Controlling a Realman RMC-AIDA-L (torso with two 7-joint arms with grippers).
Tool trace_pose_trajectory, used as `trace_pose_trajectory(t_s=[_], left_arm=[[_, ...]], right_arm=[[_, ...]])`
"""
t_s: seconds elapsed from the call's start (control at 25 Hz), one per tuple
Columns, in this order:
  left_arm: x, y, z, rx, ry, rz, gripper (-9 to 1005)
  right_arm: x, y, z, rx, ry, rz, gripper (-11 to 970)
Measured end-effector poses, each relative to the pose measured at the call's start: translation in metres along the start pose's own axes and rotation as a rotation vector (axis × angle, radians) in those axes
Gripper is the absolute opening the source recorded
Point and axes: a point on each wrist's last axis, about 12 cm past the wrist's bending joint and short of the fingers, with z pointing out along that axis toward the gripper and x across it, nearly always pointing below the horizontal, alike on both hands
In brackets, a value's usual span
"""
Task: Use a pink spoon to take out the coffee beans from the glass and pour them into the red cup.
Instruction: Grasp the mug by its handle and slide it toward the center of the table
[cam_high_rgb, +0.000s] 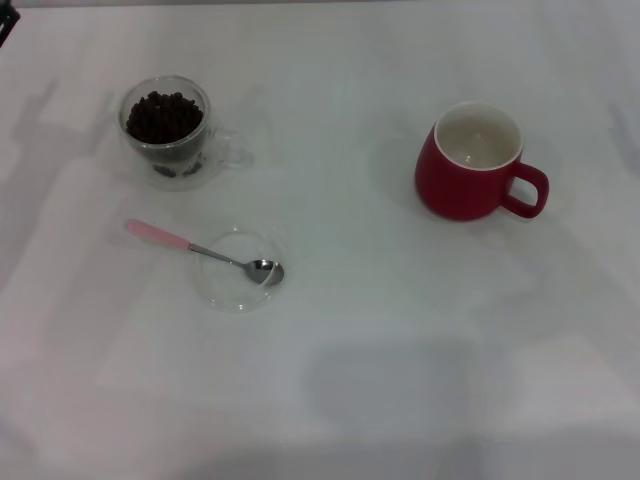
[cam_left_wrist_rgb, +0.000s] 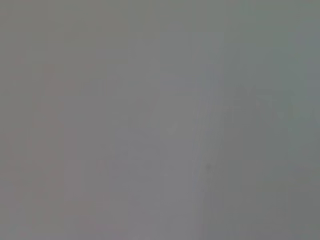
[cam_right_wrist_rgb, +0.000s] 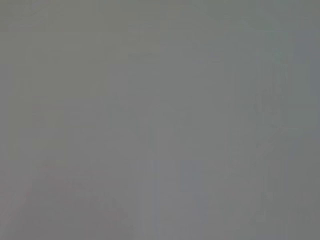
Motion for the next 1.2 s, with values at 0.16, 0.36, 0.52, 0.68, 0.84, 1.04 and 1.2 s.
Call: trace_pose_trajectory(t_s=[0.16, 0.36, 0.52, 0.68, 0.84, 1.04, 1.2], left_arm=[[0.000, -0.001, 0.001, 0.006, 0.000, -0.003, 788], [0.001, -0.003, -0.001, 0.009, 0.002, -0.007, 787], [0.002, -0.005, -0.001, 0.021, 0.003, -0.009, 788], [0.003, -0.005, -0.002, 0.024, 0.006, -0.006, 788], [0.005, -0.004, -0.008, 0.014, 0.017, -0.021, 788], [0.010, 0.000, -0.025, -0.020, 0.038, -0.024, 788], [0.013, 0.005, -0.041, -0.050, 0.057, -0.022, 788]], right_arm=[[0.000, 0.000, -0.001, 0.000, 0.000, -0.002, 708], [-0.003, 0.001, -0.008, 0.001, -0.005, 0.008, 708], [-0.004, 0.003, -0.014, 0.000, -0.002, 0.015, 708], [-0.005, 0.004, -0.022, 0.001, 0.015, 0.033, 707], [-0.005, 0.003, -0.031, -0.030, 0.056, 0.110, 707], [-0.009, 0.006, -0.052, -0.081, 0.113, 0.136, 707], [-0.009, 0.011, -0.068, -0.130, 0.186, 0.171, 707]])
